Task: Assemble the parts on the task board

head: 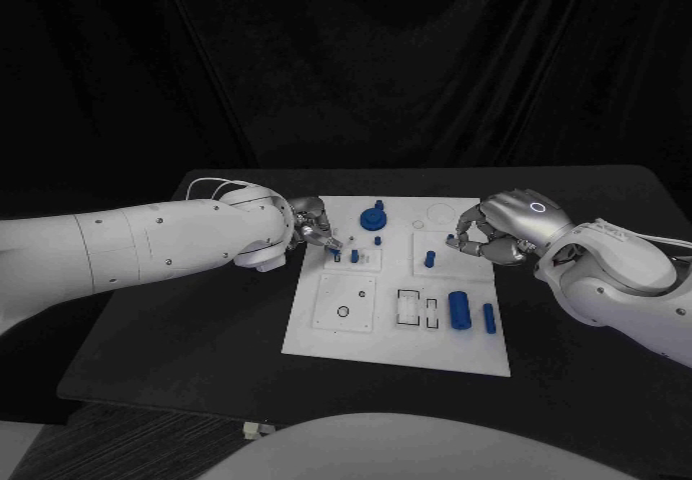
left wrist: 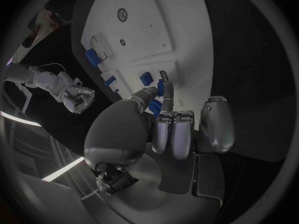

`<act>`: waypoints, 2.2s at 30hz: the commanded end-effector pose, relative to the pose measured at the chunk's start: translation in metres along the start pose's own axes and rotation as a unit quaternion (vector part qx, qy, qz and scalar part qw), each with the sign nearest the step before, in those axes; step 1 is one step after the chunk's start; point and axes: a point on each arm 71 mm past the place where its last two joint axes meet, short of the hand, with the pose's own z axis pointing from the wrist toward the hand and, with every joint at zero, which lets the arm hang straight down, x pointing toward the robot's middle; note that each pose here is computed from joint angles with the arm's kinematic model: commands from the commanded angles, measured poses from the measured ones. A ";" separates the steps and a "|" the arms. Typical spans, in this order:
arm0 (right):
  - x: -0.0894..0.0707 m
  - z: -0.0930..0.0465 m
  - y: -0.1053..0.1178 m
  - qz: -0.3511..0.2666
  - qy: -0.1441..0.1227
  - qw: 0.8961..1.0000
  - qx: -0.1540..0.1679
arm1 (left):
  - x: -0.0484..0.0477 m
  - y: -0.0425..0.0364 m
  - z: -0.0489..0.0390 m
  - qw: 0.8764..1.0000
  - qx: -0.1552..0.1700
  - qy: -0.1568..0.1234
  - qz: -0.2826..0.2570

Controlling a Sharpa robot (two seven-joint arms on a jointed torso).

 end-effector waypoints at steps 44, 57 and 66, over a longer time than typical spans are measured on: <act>0.003 -0.001 -0.002 0.000 0.007 1.000 0.011 | 0.0079 0.0038 0.0053 1.000 0.003 0.004 -0.002; 0.003 -0.001 -0.001 0.000 0.008 1.000 0.011 | 0.0099 0.0054 0.0048 1.000 -0.003 0.013 0.001; 0.004 -0.001 -0.001 0.000 0.009 1.000 0.012 | 0.0106 0.0064 0.0037 1.000 -0.006 0.015 0.001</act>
